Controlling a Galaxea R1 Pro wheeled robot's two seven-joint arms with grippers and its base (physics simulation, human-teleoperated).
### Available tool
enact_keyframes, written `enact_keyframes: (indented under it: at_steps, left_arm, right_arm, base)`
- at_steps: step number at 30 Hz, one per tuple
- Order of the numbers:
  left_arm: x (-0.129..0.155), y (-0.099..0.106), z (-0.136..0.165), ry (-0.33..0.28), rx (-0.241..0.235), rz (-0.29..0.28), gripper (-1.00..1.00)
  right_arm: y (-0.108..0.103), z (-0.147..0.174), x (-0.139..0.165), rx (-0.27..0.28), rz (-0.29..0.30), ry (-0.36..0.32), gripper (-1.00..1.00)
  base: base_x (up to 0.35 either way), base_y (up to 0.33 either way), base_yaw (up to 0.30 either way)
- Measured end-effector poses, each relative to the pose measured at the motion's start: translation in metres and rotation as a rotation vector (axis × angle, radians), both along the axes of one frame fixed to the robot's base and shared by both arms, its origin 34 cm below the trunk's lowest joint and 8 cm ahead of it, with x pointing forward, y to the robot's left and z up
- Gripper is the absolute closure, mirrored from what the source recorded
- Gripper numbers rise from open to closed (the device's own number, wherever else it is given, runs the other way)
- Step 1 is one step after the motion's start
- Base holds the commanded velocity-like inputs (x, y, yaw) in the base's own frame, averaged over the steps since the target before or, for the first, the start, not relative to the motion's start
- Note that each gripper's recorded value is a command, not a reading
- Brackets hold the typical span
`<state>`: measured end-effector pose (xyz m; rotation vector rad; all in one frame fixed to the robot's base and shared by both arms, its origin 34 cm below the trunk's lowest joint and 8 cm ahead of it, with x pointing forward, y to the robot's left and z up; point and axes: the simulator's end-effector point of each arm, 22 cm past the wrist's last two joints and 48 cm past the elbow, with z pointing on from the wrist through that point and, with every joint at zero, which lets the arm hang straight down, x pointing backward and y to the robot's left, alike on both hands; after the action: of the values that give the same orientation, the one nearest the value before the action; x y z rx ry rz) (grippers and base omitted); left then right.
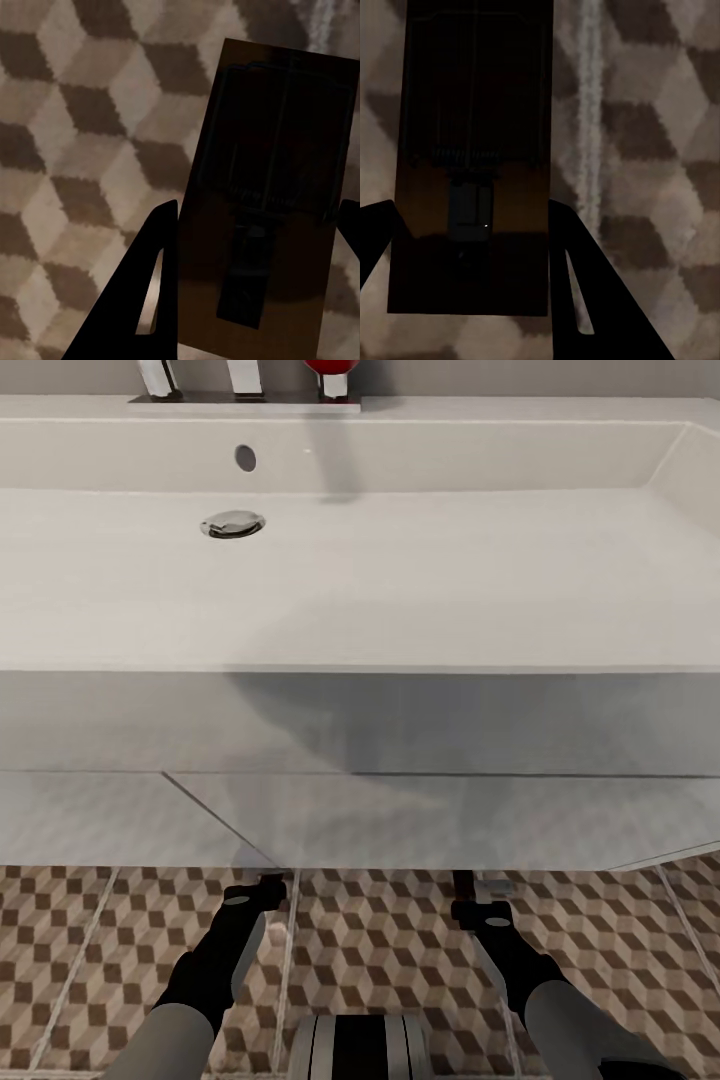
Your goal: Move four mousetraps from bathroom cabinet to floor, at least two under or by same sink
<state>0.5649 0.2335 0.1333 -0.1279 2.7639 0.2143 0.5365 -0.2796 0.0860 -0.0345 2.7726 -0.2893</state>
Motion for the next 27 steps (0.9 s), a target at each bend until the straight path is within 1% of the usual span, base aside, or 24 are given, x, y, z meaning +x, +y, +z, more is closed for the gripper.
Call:
enact_keyframes:
  at_steps: [20,22,27]
  left_arm:
    - [-0.004,-0.002,-0.002,0.010,-0.003,-0.001,1.00]
    - [-0.006,0.001,-0.002,0.002,-0.007,0.002,1.00]
    - [-0.006,0.002,-0.001,0.002,-0.007,0.003,1.00]
  right_arm:
    - [0.000,0.000,-0.001,-0.003,0.006,0.007,1.00]
    - [0.005,0.003,0.006,0.002,0.005,-0.012,1.00]
    - [0.004,0.005,0.012,0.001,0.004,-0.025,1.00]
  base:
    - [0.000,0.000,0.000]
    - [0.000,0.000,0.000]
    - [0.000,0.000,0.000]
